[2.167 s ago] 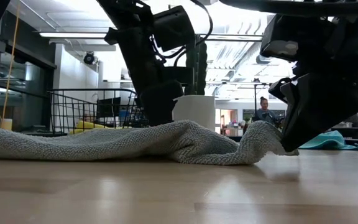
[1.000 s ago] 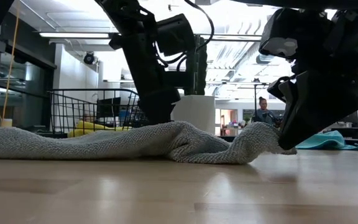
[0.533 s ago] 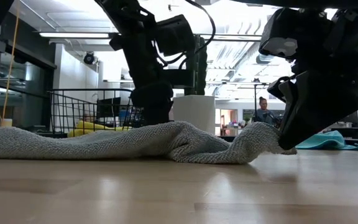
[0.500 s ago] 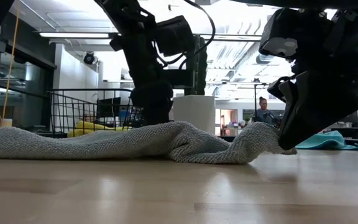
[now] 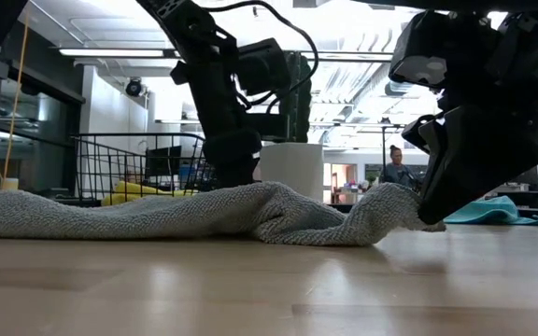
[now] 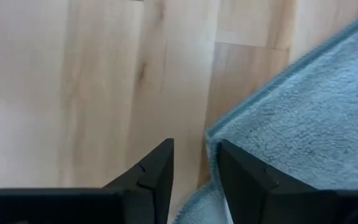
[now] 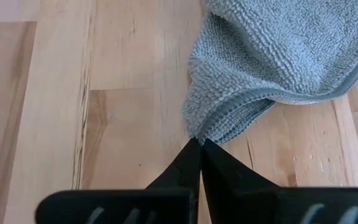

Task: Fold microfiber towels
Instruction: Fold the gray microfiber towel on the table

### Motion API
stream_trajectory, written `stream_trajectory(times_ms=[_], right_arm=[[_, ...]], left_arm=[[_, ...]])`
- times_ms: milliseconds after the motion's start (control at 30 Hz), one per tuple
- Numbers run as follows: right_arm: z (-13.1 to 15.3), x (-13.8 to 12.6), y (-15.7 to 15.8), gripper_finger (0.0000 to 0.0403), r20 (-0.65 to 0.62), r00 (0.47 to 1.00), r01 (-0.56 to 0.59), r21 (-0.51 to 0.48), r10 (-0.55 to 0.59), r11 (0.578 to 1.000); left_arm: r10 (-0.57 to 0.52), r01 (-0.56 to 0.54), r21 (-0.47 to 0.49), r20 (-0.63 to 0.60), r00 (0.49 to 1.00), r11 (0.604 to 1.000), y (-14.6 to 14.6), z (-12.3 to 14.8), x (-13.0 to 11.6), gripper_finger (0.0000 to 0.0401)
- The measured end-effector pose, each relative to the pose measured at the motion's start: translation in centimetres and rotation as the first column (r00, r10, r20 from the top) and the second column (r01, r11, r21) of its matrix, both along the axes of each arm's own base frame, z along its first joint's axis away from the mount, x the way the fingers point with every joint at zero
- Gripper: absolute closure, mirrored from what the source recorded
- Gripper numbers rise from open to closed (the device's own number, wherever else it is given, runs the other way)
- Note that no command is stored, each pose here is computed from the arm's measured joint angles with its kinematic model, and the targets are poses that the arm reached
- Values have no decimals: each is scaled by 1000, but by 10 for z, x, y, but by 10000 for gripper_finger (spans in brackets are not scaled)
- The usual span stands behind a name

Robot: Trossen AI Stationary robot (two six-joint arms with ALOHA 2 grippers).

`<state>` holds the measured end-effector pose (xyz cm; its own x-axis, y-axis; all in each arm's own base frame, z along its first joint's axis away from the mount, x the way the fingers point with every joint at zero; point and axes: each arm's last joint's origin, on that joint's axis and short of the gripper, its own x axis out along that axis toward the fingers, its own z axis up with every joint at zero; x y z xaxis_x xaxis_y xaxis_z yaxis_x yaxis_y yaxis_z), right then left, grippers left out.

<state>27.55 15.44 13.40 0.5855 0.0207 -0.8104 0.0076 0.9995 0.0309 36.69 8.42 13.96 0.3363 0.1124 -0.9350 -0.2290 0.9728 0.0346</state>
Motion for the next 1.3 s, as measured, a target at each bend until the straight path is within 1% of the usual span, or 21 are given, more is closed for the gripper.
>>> stream_trajectory(times_ms=[167,300,367,500,700,833,900,967,1067,1200,1300], right_arm=[[0,0,0,402,0,1000,0,0,0,1000],[0,0,0,402,0,1000,0,0,0,1000],[0,0,0,402,0,1000,0,0,0,1000],[0,0,0,402,0,1000,0,0,0,1000],[0,0,0,402,0,1000,-1,-1,1,1000],[-1,-1,-1,402,-12,1000,-5,-10,5,1000],[-2,-2,-1,402,-28,1000,-5,-20,4,1000],[-2,-5,-3,402,-55,998,4,-39,-6,999],[6,-12,-11,402,-82,994,64,-79,-70,995],[30,-25,-24,402,-59,984,159,-148,-169,976],[59,-32,-31,402,24,978,209,-198,-209,958]], left_arm=[[-23,24,-58,14,1000,998,-2,0,0,306],[-20,21,-49,16,1000,999,-2,0,1,323],[-16,17,-39,20,1000,999,-1,0,1,341],[4,-3,-45,22,1000,999,-1,0,1,392],[-2,2,-56,8,1000,998,-5,0,1,399],[-10,10,-60,7,1000,998,-9,9,-2,400],[-13,15,-53,22,1000,998,-11,19,-5,400],[-11,13,-44,64,998,999,-11,34,-7,400],[-6,9,-23,153,988,1000,-14,65,-15,400],[3,-15,37,292,956,999,-22,115,-33,401],[-13,-23,84,400,917,996,-31,151,-50,401]])
